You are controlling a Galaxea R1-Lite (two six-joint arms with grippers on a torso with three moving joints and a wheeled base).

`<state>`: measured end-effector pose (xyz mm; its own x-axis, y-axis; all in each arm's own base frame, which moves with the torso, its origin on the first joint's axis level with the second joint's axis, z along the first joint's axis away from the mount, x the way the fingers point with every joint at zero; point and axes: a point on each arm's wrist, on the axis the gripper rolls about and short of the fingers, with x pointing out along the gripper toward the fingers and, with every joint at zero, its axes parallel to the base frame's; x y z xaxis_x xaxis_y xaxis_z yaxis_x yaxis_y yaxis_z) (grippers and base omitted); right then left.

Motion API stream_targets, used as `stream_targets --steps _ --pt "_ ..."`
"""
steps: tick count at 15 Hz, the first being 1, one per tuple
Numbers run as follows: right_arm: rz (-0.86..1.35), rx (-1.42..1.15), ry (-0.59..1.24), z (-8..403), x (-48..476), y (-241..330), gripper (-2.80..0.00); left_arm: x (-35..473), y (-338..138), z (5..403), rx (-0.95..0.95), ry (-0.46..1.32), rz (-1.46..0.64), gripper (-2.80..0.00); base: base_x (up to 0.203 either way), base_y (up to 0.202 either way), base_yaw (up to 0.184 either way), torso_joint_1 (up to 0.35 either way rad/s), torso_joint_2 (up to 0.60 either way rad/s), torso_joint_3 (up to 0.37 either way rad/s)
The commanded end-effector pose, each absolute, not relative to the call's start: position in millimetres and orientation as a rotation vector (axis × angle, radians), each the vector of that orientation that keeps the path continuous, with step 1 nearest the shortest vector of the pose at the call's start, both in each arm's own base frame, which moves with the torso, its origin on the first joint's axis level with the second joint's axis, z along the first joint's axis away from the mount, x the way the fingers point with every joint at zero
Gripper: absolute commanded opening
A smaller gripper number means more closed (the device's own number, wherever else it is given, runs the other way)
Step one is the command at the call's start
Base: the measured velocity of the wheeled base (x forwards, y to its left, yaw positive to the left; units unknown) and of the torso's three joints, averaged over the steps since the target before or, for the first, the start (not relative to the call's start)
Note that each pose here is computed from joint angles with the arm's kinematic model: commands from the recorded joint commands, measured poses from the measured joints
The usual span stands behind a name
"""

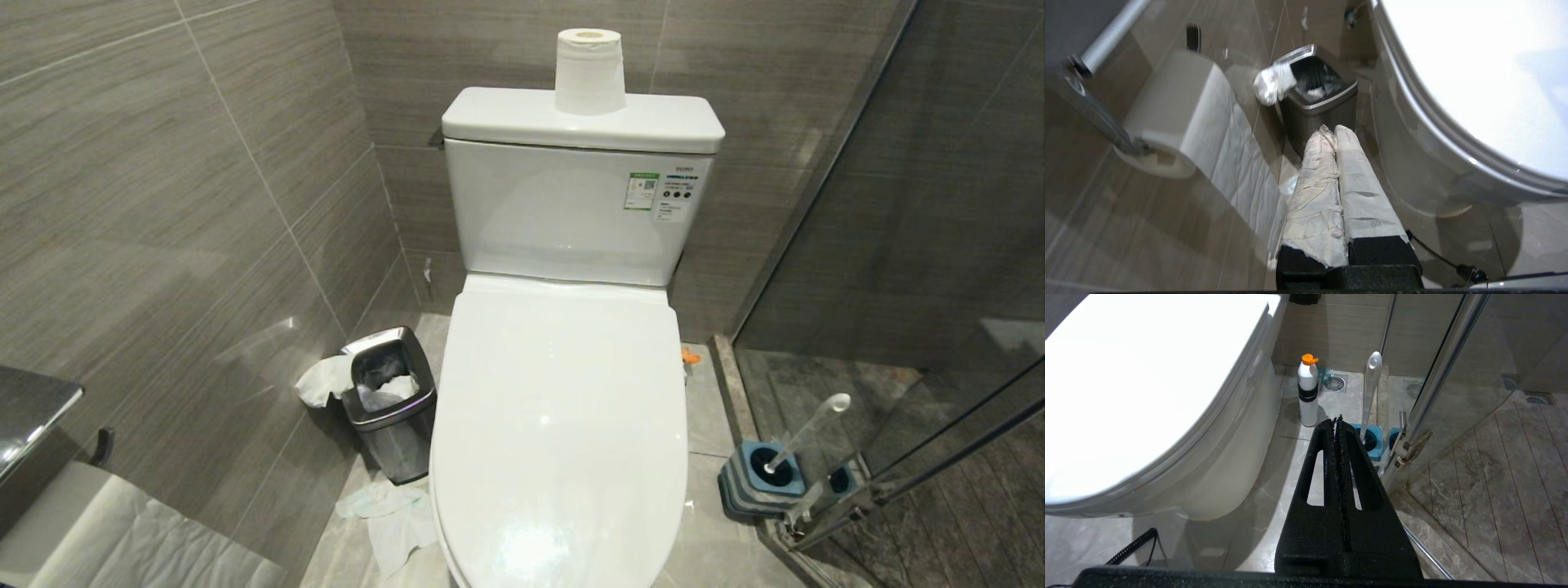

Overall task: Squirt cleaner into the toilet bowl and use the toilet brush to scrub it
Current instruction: Use the left hand to lift the toilet lid slightly

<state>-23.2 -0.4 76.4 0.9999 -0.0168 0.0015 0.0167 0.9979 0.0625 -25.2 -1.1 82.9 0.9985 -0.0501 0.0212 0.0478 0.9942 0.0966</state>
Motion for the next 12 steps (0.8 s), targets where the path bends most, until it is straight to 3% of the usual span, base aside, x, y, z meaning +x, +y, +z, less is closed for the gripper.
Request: stream_targets --steps 1,12 --pt "-0.017 0.063 -0.004 76.4 -23.3 -0.4 -2.80 -28.1 -1.3 91.0 0.101 -0.048 -0.053 -2.80 0.000 0.000 0.000 0.000 0.00 0.000" --pt "-0.015 0.058 0.029 75.7 -24.3 -0.3 -2.80 -34.1 -2.7 165.0 0.178 -0.062 -0.114 -2.80 0.000 0.000 0.000 0.000 0.00 0.000"
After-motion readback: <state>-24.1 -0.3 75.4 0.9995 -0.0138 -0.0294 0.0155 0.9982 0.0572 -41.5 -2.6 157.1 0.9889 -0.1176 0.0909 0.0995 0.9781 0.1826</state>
